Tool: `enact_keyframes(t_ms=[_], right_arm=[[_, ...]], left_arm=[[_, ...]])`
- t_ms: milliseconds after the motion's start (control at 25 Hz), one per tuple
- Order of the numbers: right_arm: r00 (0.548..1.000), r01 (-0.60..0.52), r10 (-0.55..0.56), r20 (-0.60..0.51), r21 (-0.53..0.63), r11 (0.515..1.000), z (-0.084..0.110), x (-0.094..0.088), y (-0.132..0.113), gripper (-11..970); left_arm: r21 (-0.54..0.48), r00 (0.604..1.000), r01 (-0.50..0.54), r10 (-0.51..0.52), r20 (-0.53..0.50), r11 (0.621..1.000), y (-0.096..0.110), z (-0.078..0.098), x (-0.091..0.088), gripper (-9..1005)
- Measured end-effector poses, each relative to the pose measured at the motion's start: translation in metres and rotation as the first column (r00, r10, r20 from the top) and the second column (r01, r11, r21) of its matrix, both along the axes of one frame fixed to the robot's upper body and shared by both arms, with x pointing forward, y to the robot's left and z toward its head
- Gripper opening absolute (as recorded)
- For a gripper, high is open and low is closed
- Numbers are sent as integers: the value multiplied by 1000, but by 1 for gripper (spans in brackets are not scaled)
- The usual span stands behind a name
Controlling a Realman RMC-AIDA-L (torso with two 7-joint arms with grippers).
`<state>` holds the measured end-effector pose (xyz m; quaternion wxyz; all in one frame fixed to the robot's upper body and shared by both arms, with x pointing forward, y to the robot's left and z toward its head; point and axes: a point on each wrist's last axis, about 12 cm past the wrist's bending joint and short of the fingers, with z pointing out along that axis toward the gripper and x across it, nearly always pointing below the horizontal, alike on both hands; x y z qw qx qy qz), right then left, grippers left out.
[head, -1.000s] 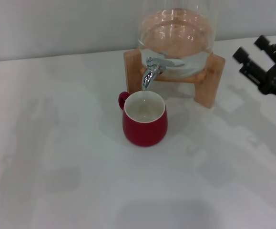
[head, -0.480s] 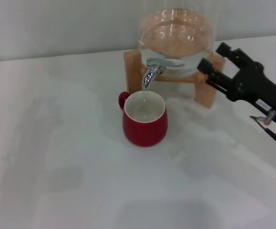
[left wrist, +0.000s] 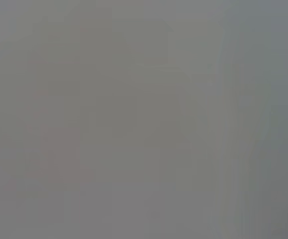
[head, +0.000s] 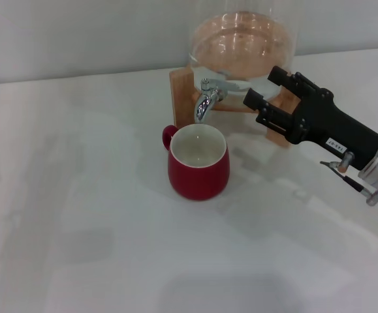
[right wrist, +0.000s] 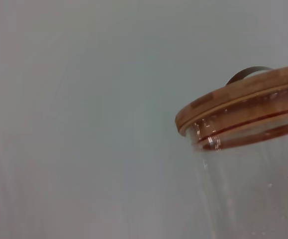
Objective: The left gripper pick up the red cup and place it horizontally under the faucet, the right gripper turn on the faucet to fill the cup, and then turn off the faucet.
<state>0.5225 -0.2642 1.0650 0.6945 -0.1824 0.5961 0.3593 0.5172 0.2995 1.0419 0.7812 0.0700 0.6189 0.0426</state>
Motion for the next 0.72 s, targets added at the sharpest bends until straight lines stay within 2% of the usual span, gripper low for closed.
enact_keyframes(t_ms=[720], right_arm=[[997,-72,70,-38,-38,997,-1,8,18,828]], left_arm=[[7,1000,20,-20,-8,1000,-3,-2,-1,422]])
